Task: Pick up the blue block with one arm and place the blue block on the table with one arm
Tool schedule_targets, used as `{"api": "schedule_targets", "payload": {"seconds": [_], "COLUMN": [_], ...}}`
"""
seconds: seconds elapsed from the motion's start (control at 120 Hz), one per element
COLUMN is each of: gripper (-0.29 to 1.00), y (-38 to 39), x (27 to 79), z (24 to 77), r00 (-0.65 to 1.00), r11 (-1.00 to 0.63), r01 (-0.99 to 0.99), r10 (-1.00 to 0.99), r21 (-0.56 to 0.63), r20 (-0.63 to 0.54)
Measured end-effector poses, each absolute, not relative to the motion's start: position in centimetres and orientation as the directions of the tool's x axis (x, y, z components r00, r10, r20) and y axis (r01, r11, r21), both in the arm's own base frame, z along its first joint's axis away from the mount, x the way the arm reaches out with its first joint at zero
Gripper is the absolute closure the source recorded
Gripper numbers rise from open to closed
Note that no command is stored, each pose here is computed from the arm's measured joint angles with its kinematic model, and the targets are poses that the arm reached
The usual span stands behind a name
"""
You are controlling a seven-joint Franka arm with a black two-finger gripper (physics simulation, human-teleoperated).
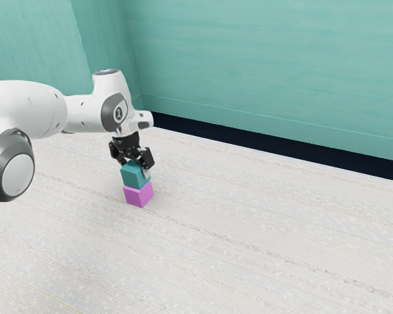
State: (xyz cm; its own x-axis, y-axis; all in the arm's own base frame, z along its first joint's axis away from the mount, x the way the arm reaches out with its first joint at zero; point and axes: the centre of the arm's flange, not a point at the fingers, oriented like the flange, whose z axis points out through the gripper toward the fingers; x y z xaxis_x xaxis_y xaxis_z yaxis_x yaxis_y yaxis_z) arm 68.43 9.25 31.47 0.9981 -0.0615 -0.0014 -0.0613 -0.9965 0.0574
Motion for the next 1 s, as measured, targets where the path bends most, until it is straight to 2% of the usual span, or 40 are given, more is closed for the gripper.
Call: {"api": "schedule_targets", "payload": {"seconds": [0.717,0.767,0.908,1.0], "gripper": [0.00,0.04,0.28,0.34], "y": [8.74,8.74,8.59,8.59], "x": [67.50,67.51,67.57,67.59], "z": [32.18,32.19,32.33,32.48], "r00": [0.999,0.999,0.999,0.999], "r11": [-0.997,-0.997,-0.997,-0.998], "r01": [-0.039,-0.037,-0.035,-0.031], "r10": [-0.038,-0.037,-0.034,-0.031], "r21": [0.066,0.065,0.062,0.057], "r20": [0.005,0.006,0.010,0.013]}}
